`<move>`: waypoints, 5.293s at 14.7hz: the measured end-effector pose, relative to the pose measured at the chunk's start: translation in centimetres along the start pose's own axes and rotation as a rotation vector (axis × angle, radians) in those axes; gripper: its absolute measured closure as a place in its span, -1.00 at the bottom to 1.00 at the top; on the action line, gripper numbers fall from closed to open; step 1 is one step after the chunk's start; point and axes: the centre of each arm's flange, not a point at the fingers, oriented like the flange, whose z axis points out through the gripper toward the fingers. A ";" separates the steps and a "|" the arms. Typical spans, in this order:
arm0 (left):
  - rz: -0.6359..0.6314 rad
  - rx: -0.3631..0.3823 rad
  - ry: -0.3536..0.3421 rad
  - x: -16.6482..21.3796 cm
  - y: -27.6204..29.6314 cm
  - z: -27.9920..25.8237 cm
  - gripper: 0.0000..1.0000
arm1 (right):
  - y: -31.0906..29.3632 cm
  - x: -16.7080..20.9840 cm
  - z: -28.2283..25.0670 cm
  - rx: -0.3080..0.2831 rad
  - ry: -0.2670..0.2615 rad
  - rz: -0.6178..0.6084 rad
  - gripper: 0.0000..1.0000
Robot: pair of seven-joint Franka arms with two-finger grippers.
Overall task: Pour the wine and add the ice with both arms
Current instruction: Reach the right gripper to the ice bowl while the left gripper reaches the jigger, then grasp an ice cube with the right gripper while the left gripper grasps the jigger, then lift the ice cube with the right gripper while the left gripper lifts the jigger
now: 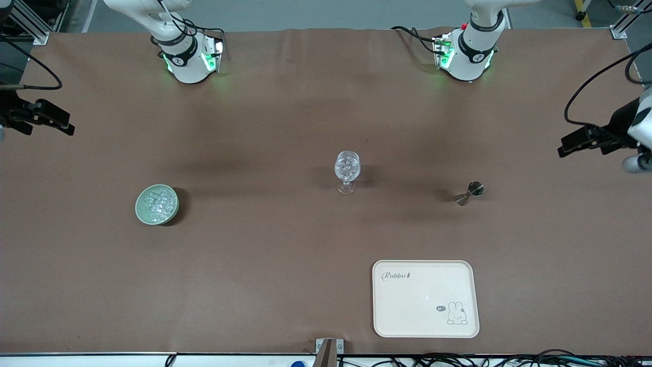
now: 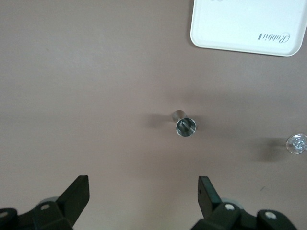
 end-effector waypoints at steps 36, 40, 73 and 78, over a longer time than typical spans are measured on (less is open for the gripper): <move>-1.122 -0.618 -0.788 6.0 -9.4 39.5 -0.65 | -2.0 7.0 34.6 -0.008 0.053 0.033 -0.81; -1.124 -0.635 -0.821 5.4 -8.5 40.5 -0.57 | -2.2 6.9 36.2 -0.011 0.036 0.034 -0.73; -1.019 -0.712 -0.892 4.2 -6.8 44.3 0.56 | -2.5 8.8 17.9 0.007 -0.004 0.081 0.52; -1.005 -0.778 -0.945 5.7 -3.0 41.9 0.56 | -2.1 8.5 8.2 0.010 0.008 0.083 0.52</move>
